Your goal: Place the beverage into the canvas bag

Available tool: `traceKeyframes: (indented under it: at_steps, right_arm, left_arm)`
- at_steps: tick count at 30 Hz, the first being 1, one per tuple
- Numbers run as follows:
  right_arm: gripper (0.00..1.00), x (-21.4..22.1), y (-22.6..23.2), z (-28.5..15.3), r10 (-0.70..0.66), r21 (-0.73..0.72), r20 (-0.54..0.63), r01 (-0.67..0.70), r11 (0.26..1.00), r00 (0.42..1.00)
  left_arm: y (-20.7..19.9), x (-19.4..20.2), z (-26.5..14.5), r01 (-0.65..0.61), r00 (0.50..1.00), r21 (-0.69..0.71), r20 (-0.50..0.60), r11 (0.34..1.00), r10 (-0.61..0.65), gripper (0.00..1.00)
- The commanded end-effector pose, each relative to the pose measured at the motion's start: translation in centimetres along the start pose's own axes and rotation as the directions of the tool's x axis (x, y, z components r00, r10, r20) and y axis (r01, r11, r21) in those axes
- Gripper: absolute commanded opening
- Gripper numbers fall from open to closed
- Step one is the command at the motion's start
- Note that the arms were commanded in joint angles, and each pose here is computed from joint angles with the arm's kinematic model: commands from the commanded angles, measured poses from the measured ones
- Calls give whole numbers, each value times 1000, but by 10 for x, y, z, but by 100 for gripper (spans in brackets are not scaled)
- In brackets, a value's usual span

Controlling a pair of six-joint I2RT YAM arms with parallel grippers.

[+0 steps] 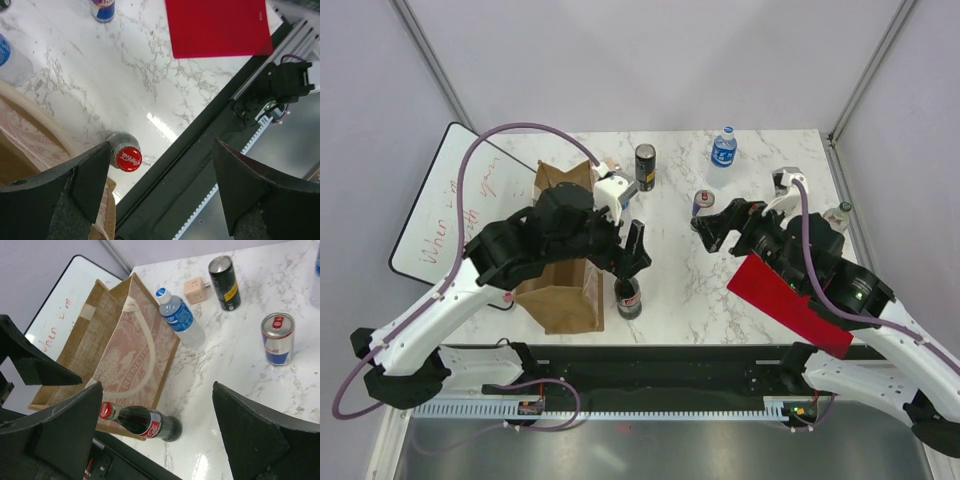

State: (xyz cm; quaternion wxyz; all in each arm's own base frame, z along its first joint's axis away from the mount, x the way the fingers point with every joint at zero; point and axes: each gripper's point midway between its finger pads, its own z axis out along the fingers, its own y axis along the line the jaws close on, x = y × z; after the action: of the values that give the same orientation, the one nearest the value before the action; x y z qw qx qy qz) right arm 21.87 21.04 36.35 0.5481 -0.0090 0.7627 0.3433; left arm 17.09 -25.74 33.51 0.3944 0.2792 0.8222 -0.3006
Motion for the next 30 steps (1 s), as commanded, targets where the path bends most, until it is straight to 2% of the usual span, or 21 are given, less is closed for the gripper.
traceKeyframes:
  at_steps: [1,7,9,17,30]
  right_arm:
    - [98,-20,-29,-22,-12,110,124,-2,994,992]
    - [98,-15,-34,-27,-18,100,130,5,995,991]
    - [98,-10,-32,-25,-25,89,110,15,996,994]
    - [98,-4,-26,-20,-30,62,81,25,998,996]
    - [98,1,-18,-25,-20,4,62,19,1000,998]
  left_arm:
    - [10,18,11,-16,997,-120,-75,993,7,88]
    - [17,35,17,-22,992,-213,-127,977,-5,84]
    - [17,46,23,-62,986,-213,-163,975,27,84]
    - [45,81,44,-185,961,-361,-259,914,93,78]
    - [51,107,59,-178,959,-364,-274,914,78,71]
